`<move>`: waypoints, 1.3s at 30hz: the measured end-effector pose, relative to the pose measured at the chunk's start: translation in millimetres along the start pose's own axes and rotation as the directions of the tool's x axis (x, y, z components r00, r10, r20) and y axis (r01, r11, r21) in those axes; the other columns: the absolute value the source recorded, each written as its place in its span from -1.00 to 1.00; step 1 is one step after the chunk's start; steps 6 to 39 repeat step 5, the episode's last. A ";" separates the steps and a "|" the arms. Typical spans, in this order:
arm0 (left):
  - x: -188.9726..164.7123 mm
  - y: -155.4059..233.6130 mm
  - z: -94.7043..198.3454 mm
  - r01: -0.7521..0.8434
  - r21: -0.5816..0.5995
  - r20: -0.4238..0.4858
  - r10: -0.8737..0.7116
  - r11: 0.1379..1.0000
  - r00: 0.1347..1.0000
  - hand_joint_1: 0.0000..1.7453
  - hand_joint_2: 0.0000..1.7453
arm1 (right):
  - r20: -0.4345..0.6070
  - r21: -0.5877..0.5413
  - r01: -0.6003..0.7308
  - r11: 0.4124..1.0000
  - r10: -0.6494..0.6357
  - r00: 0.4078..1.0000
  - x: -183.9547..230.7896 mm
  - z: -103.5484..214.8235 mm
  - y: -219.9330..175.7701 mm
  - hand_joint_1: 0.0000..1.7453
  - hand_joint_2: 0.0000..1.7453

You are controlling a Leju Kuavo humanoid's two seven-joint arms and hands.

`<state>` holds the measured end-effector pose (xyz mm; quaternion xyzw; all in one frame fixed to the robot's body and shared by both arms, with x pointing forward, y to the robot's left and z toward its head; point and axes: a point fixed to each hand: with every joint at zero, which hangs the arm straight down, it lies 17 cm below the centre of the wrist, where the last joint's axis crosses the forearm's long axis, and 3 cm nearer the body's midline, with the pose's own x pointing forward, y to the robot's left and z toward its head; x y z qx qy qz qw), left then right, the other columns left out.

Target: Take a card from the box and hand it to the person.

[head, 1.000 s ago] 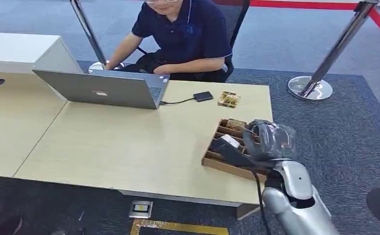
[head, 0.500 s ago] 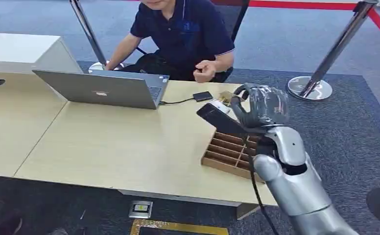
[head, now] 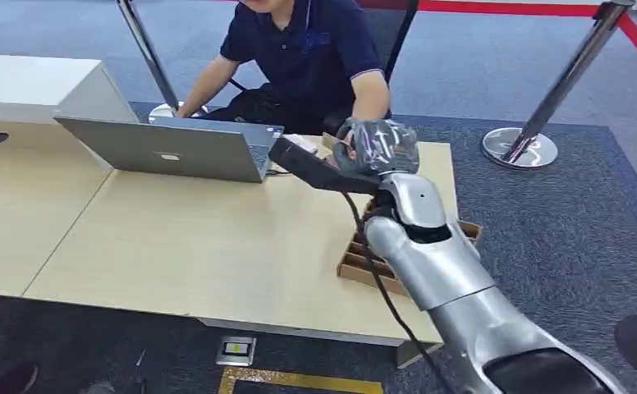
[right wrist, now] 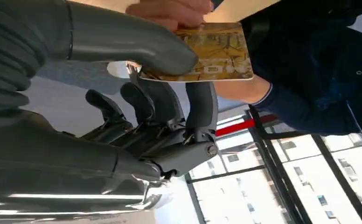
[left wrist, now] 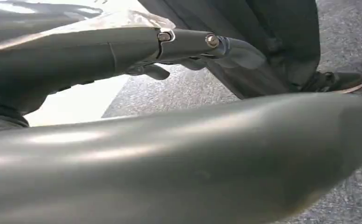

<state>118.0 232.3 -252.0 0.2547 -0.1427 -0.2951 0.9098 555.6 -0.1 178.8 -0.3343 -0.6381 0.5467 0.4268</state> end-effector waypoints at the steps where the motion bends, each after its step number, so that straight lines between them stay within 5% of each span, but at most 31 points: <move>1: -0.4 0.1 -0.1 0.000 0.000 -0.002 0.000 1.000 1.000 -1.00 -1.00 | -0.005 0.008 -0.004 1.000 0.004 1.000 0.4 0.4 3.4 0.70 1.00; 5: -1.3 0.3 -0.2 0.000 0.000 -0.006 0.000 1.000 1.000 -1.00 -1.00 | -0.018 0.034 -0.015 0.999 0.016 1.000 -1.6 2.5 15.1 0.58 1.00; 39: -1.3 0.3 -0.2 0.000 0.000 -0.006 0.000 1.000 1.000 -1.00 -1.00 | -0.018 0.034 -0.015 0.999 0.016 1.000 -1.6 2.5 15.1 0.58 1.00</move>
